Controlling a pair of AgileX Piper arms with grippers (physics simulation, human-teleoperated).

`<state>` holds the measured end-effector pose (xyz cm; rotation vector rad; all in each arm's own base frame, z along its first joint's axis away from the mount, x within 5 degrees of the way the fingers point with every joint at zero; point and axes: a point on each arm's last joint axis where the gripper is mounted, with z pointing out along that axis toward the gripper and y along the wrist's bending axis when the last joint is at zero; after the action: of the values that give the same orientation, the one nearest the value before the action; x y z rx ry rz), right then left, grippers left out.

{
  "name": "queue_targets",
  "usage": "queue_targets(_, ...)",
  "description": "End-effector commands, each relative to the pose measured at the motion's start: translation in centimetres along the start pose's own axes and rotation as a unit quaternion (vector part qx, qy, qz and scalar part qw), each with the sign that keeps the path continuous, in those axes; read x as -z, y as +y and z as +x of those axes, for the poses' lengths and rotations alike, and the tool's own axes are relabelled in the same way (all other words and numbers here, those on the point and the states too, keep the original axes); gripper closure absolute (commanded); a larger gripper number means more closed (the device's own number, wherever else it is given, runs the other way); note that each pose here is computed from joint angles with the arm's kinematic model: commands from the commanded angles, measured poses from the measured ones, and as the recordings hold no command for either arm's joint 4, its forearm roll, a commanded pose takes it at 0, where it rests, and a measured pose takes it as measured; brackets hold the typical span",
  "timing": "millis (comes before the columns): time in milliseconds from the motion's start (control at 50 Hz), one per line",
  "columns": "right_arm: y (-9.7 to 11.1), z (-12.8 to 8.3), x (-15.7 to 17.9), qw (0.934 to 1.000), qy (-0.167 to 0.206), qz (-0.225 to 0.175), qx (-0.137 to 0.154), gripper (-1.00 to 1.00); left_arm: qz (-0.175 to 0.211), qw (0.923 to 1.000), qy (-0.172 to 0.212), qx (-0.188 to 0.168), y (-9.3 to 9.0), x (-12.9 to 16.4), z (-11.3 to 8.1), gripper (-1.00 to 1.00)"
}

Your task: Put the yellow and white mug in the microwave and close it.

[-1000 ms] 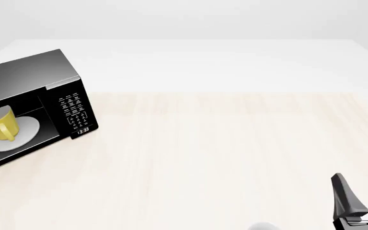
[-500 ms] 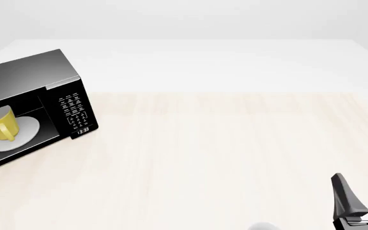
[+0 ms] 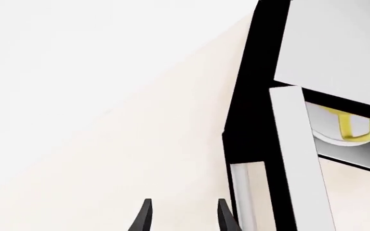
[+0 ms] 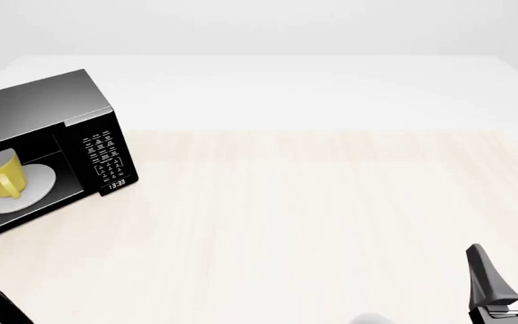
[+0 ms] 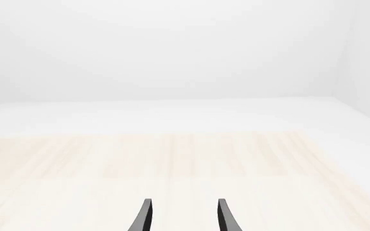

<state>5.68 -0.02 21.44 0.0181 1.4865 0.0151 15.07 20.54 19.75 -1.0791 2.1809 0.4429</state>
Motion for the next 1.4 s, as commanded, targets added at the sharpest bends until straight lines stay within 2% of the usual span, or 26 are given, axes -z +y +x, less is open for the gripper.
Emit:
queue_targets(20,0.0,0.0,0.0,1.0000,0.000,0.000,0.002,-1.00,0.013,0.9996,0.011,-0.020,-1.0,-0.5,0.6,-1.00)
queue_targets(280,0.0,0.0,0.0,1.0000,0.000,0.000,0.002,-1.00,0.018,0.9994,0.010,-0.026,-1.4,-0.6,1.0,-1.00)
queue_targets(600,0.0,0.0,0.0,1.0000,0.000,0.000,0.002,-1.00,0.051,0.9978,0.012,-0.040,-3.9,-0.4,1.2,-1.00)
queue_targets(780,0.0,0.0,0.0,1.0000,0.000,0.000,0.002,-1.00,0.060,0.9972,0.012,-0.044,-4.5,-0.4,1.3,-1.00)
queue_targets(800,0.0,0.0,0.0,1.0000,0.000,0.000,0.002,-1.00,0.069,0.9963,0.004,-0.051,-5.1,0.0,1.2,-1.00)
queue_targets(1060,0.0,0.0,0.0,1.0000,0.000,0.000,0.002,-1.00,0.077,0.9955,0.006,-0.055,-5.7,-0.2,1.4,-1.00)
queue_targets(1400,0.0,0.0,0.0,1.0000,0.000,0.000,0.002,-1.00,0.096,0.9936,-0.013,-0.058,-7.0,0.3,0.7,-1.00)
